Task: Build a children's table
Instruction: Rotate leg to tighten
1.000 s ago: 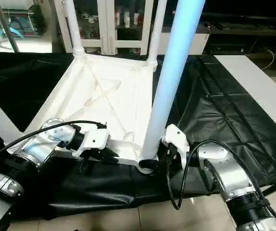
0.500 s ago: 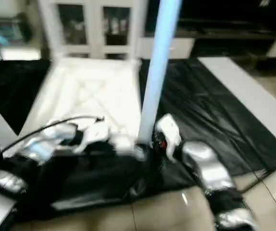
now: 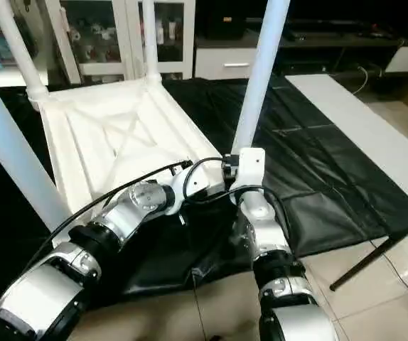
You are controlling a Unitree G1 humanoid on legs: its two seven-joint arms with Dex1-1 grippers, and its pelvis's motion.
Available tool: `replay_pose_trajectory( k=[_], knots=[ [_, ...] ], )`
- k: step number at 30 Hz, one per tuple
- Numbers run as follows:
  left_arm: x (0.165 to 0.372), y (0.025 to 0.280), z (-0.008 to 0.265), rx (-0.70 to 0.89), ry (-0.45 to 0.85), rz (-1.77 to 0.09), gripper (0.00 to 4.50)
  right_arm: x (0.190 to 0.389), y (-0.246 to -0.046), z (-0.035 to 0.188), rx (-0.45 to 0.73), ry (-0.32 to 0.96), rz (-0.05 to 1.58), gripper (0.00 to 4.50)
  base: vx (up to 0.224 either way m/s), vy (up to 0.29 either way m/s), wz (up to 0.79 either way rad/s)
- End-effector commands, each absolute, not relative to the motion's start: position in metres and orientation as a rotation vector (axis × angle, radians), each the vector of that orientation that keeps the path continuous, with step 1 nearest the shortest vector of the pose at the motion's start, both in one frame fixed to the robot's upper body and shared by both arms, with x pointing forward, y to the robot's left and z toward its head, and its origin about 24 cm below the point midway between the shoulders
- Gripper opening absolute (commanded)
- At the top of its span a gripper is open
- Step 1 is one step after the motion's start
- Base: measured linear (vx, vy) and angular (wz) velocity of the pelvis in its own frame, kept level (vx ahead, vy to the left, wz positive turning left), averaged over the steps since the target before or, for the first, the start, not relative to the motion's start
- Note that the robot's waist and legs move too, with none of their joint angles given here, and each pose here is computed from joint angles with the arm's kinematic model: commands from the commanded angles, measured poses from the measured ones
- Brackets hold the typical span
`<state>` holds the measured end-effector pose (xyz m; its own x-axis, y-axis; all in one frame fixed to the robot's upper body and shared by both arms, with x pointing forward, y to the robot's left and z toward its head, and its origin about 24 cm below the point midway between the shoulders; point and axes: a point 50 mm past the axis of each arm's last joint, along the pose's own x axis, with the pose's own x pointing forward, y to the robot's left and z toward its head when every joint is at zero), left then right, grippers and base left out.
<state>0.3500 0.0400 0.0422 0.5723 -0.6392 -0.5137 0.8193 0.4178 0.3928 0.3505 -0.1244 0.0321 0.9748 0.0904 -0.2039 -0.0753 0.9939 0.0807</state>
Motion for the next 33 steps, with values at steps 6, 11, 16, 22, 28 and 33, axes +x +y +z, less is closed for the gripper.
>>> replay_pose_trajectory(
  k=[6, 11, 16, 22, 28, 33],
  knots=[
    [0.363, 0.076, 0.048, 0.826, 0.253, -0.839, 0.00, 0.338, -0.129, 0.055, 0.076, 0.007, 0.371, 2.68, 0.017, -0.011, 0.02],
    [0.346, 0.088, 0.039, 0.800, 0.296, -1.088, 0.00, 0.317, -0.167, 0.066, -0.037, 0.007, 0.559, 3.26, 0.029, -0.012, 0.00],
    [0.327, 0.104, 0.031, 0.825, 0.359, -1.350, 0.00, 0.297, -0.196, 0.071, -0.128, 0.073, 0.708, 3.58, 0.029, -0.010, -0.01],
    [0.315, 0.114, 0.030, 0.756, 0.420, -1.528, 0.00, 0.272, -0.202, 0.071, -0.144, 0.186, 0.941, 4.13, 0.000, 0.000, 0.00],
    [0.305, 0.110, 0.031, 0.700, 0.448, -1.663, 0.00, 0.269, -0.189, 0.068, -0.116, 0.235, 1.061, 4.44, 0.000, 0.000, 0.00],
    [0.305, 0.103, 0.033, 0.725, 0.411, -1.683, 0.00, 0.282, -0.181, 0.063, -0.210, 0.295, 1.110, 4.44, 0.000, 0.000, 0.00]
  ],
)
